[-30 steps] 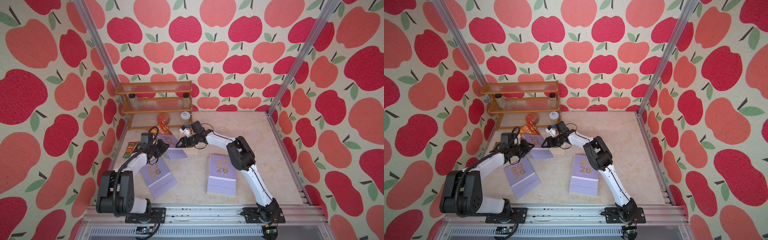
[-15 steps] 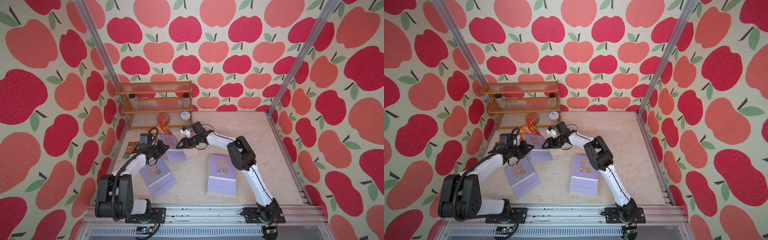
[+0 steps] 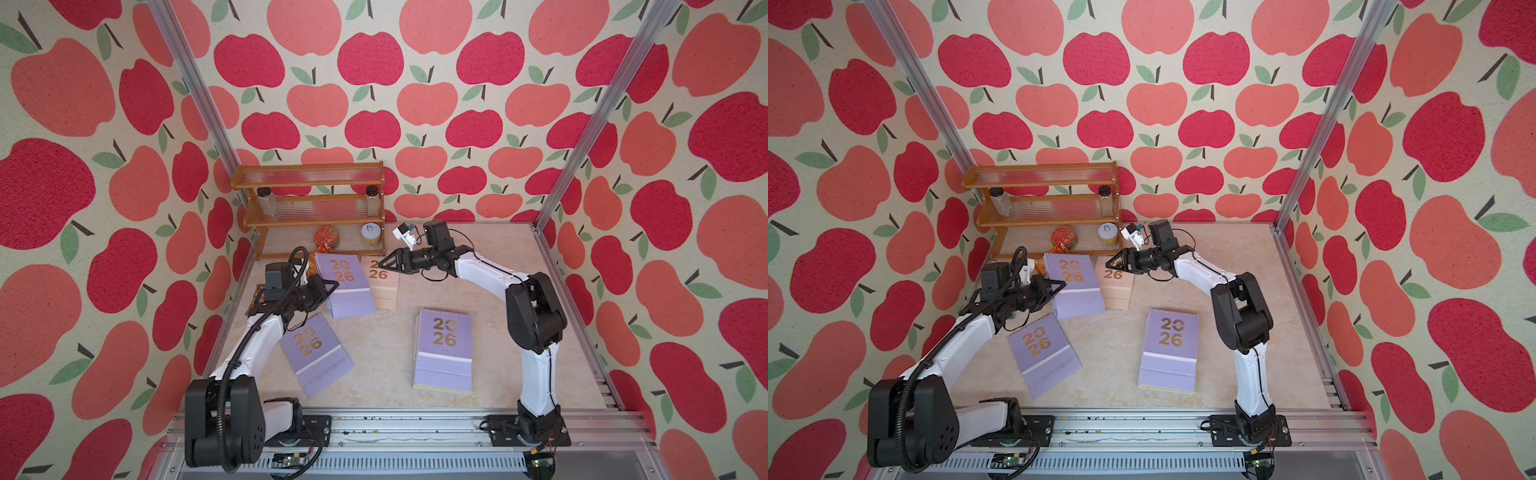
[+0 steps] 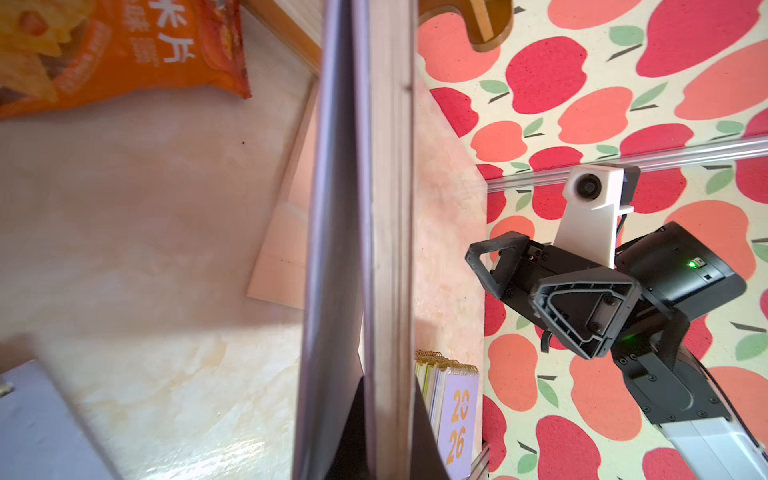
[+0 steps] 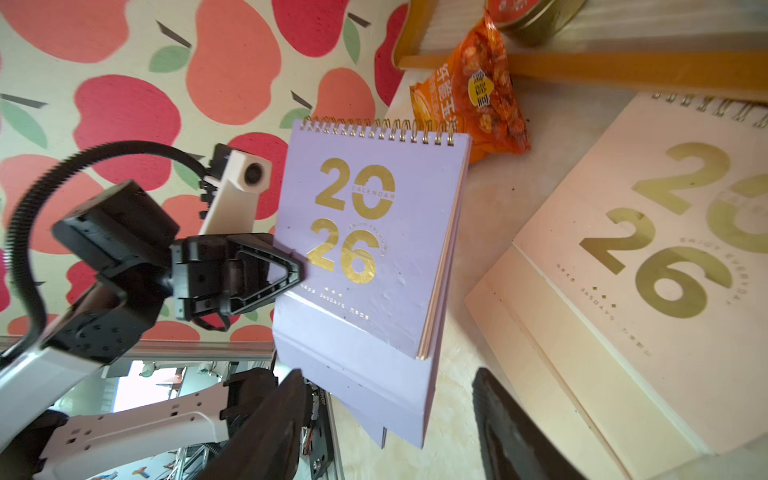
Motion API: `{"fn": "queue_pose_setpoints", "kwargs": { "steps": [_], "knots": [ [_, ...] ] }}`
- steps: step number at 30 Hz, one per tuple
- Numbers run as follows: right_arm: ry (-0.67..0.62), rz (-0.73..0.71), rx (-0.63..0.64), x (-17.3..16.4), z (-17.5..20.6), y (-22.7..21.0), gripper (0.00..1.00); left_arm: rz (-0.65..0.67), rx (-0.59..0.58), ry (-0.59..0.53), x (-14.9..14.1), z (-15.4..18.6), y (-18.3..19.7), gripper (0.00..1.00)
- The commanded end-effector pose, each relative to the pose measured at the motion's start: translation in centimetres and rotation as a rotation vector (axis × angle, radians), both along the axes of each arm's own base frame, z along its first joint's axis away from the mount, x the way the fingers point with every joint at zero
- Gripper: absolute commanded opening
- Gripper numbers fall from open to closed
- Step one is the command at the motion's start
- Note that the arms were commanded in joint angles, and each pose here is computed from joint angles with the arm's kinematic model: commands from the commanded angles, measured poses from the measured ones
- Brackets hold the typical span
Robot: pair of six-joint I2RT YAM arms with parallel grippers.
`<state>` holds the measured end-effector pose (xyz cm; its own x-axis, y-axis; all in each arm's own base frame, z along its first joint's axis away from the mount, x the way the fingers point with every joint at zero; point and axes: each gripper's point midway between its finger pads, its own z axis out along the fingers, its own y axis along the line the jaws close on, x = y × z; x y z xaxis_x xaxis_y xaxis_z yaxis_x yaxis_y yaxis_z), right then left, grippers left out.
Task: Stack the calendars
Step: Pick up the calendar at the center of the board, then place the calendar at the calendar.
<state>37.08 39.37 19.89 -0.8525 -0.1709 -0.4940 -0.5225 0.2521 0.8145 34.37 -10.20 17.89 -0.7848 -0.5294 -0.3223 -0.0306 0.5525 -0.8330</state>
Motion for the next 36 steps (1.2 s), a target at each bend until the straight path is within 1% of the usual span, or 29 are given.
{"fn": "queue_pose_setpoints", "kwargs": {
  "steps": [1, 6, 8, 9, 12, 21, 32, 36],
  "knots": [
    [0.019, -0.001, 0.134, 0.5, 2.5, -1.9, 0.66, -0.111, -0.074, -0.238, 1.2, 6.6, -1.5, 0.0],
    [0.031, -0.02, 0.181, 0.4, 3.0, -3.6, 0.68, -0.163, -0.127, -0.322, 1.7, 9.5, -2.5, 0.0],
    [0.034, -0.022, 0.184, 0.2, 2.9, -3.7, 0.77, -0.178, -0.14, -0.34, 1.8, 10.3, -2.9, 0.0],
    [0.033, -0.02, 0.187, 0.0, 3.0, -3.7, 0.79, -0.184, -0.146, -0.345, 1.9, 10.5, -3.2, 0.0],
    [0.021, -0.031, 0.209, -0.2, 3.7, -3.8, 0.8, -0.216, -0.155, -0.337, 2.2, 10.3, -4.6, 0.0],
    [0.013, 0.0, 0.257, -0.6, 5.0, -3.0, 0.8, -0.316, -0.184, -0.335, 2.1, 9.8, -8.9, 0.0],
    [0.018, 0.035, 0.307, -1.0, 5.5, -2.2, 0.78, -0.352, -0.203, -0.334, 2.0, 9.7, -10.3, 0.0],
    [0.027, 0.042, 0.332, -0.8, 5.7, -2.1, 0.73, -0.356, -0.207, -0.327, 2.0, 9.5, -10.4, 0.0]
  ]
}}
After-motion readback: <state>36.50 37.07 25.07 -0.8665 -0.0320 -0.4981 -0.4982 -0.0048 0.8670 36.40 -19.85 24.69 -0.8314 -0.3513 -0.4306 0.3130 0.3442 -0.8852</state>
